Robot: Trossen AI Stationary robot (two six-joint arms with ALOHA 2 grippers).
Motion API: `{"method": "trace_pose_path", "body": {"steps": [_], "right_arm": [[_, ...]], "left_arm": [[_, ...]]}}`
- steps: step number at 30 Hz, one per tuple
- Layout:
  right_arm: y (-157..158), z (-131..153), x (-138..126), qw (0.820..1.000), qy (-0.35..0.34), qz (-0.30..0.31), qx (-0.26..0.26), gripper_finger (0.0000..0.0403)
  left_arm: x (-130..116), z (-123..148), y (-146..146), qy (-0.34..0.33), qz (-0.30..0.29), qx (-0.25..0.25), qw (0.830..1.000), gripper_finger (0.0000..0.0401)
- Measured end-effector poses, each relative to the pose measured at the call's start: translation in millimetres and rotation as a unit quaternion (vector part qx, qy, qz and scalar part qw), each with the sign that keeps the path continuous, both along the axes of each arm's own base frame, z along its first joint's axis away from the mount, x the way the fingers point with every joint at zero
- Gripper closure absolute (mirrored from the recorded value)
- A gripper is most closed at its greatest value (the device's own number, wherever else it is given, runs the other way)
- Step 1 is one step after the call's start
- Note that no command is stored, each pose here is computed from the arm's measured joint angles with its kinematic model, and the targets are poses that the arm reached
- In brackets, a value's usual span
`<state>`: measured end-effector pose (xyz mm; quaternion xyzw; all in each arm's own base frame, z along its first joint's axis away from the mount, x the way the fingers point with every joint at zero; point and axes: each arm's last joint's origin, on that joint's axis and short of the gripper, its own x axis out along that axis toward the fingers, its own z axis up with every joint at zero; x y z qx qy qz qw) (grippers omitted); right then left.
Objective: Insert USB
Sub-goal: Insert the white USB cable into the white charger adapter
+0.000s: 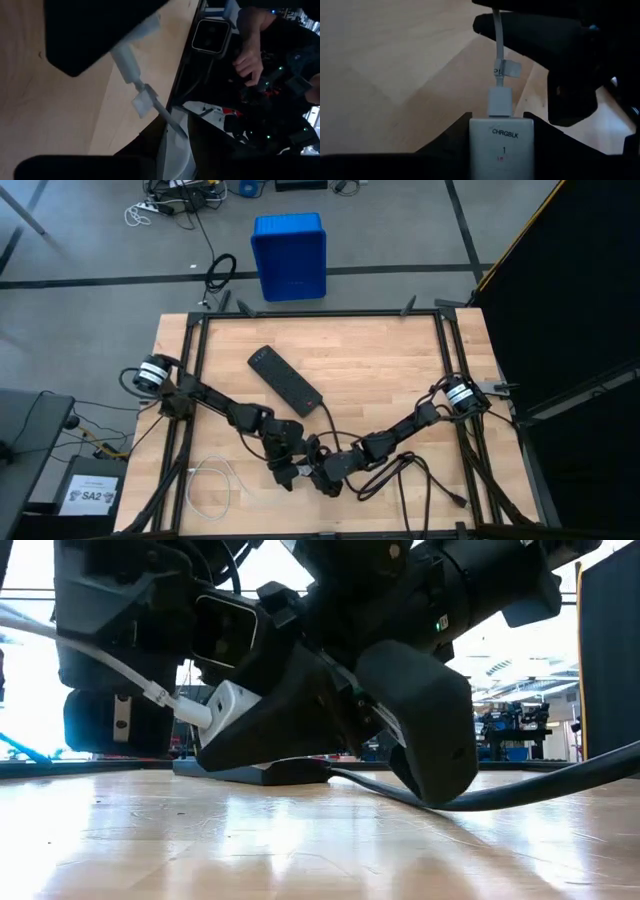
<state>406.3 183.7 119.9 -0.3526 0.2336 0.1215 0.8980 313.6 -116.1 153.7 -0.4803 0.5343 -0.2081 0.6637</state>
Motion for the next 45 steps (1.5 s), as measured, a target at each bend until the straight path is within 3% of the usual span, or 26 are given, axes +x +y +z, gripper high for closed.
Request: {"method": "trace_pose_path", "body": {"steps": [4,9,15,19,25,29,33,38,45], "right_arm": [[-2.8,0.9,1.3,1.000,-0.003,-0.008,0.000,0.0267],[-6.3,-6.5,-0.3,1.000,0.025,-0.002,0.003,0.0281],[-13.8,-6.8,2.1,0.999,0.036,-0.021,0.027,0.0275],[-14.4,-6.2,2.9,0.999,0.033,-0.025,0.034,0.0272],[-15.1,-6.0,3.4,0.998,0.031,-0.027,0.037,0.0280],[-18.5,-6.0,4.8,0.998,0.031,-0.036,0.045,0.0278],[-27.7,-5.8,8.4,0.997,0.030,-0.049,0.049,0.0278],[-40.4,-4.7,13.8,0.996,0.023,-0.063,0.053,0.0278],[-61.0,1.9,24.0,0.994,-0.011,-0.085,0.069,0.0278]], "left_arm": [[-5.5,9.3,7.3,-0.009,0.000,0.021,1.000,0.0337],[-18.2,36.3,19.6,-0.051,0.023,0.085,0.995,0.0337],[-36.9,79.0,29.8,-0.150,0.078,0.163,0.972,0.0336],[-52.4,94.9,31.2,-0.197,0.117,0.269,0.936,0.0336],[-74.0,102.7,19.2,-0.231,0.151,0.434,0.857,0.0336],[-84.4,107.5,-0.5,-0.281,0.141,0.504,0.805,0.0336],[-105.1,94.6,-6.8,-0.279,0.150,0.575,0.754,0.0336],[-140.6,88.2,14.2,-0.283,0.163,0.577,0.749,0.0340],[-175.2,80.9,59.2,-0.401,0.194,0.527,0.724,0.0381]]}}
